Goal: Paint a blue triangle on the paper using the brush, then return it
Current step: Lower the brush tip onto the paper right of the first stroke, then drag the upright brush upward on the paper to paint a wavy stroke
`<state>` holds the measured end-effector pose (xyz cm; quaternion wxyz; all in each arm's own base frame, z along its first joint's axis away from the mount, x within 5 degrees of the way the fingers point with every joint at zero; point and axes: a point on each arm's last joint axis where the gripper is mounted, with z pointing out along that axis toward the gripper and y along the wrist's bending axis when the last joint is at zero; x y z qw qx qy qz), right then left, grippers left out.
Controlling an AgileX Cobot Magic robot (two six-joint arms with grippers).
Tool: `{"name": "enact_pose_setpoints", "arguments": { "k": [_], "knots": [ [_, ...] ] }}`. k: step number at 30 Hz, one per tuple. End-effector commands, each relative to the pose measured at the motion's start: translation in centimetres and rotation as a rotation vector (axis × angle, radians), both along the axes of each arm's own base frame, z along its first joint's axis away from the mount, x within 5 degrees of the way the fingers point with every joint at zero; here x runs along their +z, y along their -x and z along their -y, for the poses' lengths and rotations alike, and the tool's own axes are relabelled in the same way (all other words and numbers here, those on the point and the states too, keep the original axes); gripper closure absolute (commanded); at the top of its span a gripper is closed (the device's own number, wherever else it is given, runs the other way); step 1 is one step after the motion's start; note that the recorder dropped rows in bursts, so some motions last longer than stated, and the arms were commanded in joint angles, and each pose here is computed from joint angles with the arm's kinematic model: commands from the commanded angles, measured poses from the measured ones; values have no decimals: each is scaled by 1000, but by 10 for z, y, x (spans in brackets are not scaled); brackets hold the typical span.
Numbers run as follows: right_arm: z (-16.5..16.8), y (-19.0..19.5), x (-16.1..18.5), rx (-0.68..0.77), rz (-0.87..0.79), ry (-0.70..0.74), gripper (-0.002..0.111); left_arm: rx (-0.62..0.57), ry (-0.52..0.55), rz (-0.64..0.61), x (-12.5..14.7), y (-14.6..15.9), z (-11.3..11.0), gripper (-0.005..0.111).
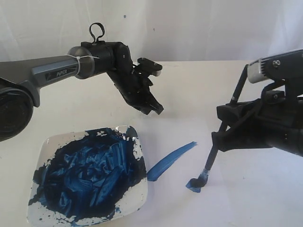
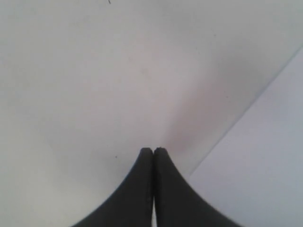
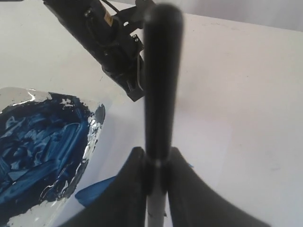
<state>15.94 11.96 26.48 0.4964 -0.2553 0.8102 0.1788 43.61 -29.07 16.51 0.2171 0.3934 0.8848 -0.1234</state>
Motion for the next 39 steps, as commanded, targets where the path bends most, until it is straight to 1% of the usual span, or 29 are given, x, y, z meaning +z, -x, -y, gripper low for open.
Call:
{"name": "enact_pose_setpoints", "arguments": {
  "k": [1, 8, 12, 17, 23, 28, 36, 39],
  "knots": [
    [-3, -6, -1, 17, 71, 31, 108, 15, 34, 46, 2, -4, 4, 107],
    [-6, -12, 3, 8, 138, 2, 108, 32, 67, 108, 5, -9, 6, 107],
    [-9, -17, -1, 3, 144, 0, 108, 37, 79, 129, 6, -11, 6, 107],
    [-14, -26, -10, -3, 143, 6, 108, 37, 79, 129, 6, -11, 6, 107],
    [-23, -39, -10, -11, 176, -7, 108, 37, 79, 129, 6, -11, 6, 107],
    [-31, -50, -14, -1, 198, 27, 108, 37, 79, 129, 6, -11, 6, 107],
    [-41, -65, -9, -4, 266, 19, 108, 20, 45, 67, 3, -6, 4, 107],
    [-36, -75, -13, -42, 270, 18, 108, 8, 20, 21, 0, -2, 3, 107]
  ]
}}
